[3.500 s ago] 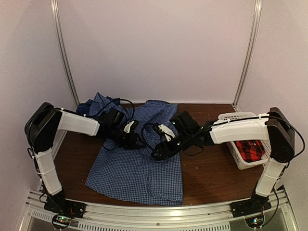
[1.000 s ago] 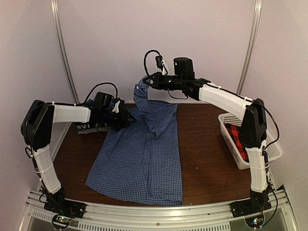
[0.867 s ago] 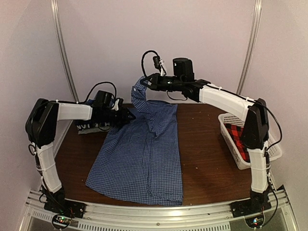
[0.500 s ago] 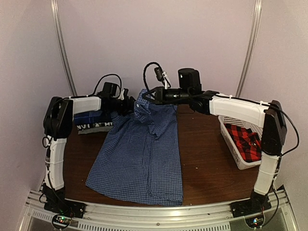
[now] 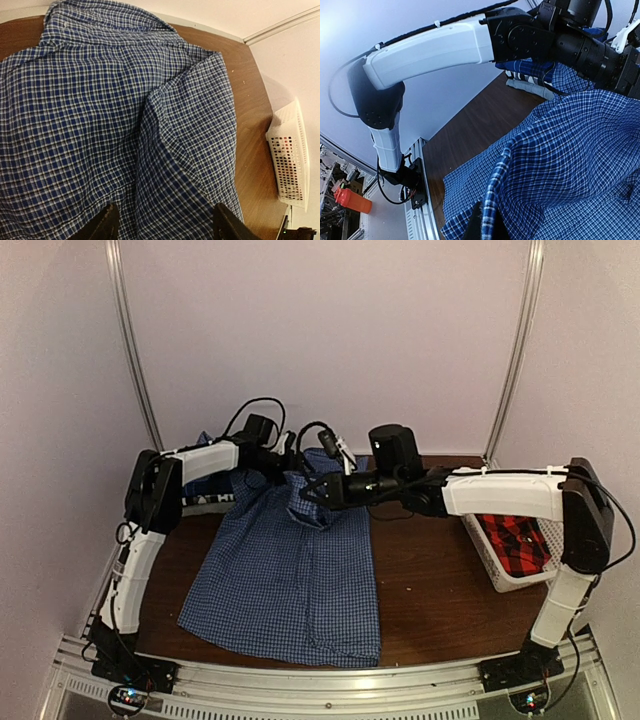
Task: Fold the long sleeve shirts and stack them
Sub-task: Adjust the sleeve of the 1/3-folded shirt.
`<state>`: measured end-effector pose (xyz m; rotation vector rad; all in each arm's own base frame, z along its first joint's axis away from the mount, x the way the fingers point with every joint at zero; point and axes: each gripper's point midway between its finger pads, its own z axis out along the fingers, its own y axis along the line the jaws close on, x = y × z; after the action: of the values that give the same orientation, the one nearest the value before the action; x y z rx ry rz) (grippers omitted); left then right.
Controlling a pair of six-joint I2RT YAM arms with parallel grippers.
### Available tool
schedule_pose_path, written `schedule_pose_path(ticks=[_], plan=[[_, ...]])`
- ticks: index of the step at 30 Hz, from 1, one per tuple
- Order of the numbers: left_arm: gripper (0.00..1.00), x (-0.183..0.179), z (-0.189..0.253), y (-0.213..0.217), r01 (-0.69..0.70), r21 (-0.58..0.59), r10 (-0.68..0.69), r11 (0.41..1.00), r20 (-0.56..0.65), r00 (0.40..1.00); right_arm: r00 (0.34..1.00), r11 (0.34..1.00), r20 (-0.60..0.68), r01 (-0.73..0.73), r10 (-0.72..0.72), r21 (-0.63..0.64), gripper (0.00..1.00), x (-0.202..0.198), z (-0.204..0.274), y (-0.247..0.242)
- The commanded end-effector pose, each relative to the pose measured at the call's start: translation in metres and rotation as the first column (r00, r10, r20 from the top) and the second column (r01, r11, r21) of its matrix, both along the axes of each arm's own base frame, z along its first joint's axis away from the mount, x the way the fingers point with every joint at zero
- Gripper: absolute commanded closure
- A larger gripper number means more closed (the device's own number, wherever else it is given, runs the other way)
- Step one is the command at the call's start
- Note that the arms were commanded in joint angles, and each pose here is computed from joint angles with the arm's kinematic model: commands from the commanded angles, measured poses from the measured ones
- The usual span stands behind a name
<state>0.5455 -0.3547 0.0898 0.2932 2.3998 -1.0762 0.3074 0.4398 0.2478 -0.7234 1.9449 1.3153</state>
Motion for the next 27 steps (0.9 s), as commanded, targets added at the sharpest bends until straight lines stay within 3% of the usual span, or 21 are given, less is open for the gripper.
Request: schedule_pose_path(ticks=[1, 11, 27], plan=[[0.35, 0.003, -0.012, -0.007, 0.007, 0.083, -0.012, 0.997, 0.054, 0.998, 0.999, 1.000, 0.035, 0.006, -0.006, 0.010, 1.00, -0.017, 0.006, -0.009], [0.39, 0.009, -0.034, -0.007, -0.045, 0.234, 0.021, 0.971, 0.104, 0.994, 0.995, 0.995, -0.062, 0.076, -0.079, -0.058, 1.00, -0.041, -0.055, -0.042], [0.46, 0.007, -0.020, -0.025, -0.026, 0.237, -0.012, 0.971, 0.159, 0.987, 0.984, 0.979, -0.117, 0.118, -0.138, -0.164, 1.00, -0.047, -0.119, -0.048]])
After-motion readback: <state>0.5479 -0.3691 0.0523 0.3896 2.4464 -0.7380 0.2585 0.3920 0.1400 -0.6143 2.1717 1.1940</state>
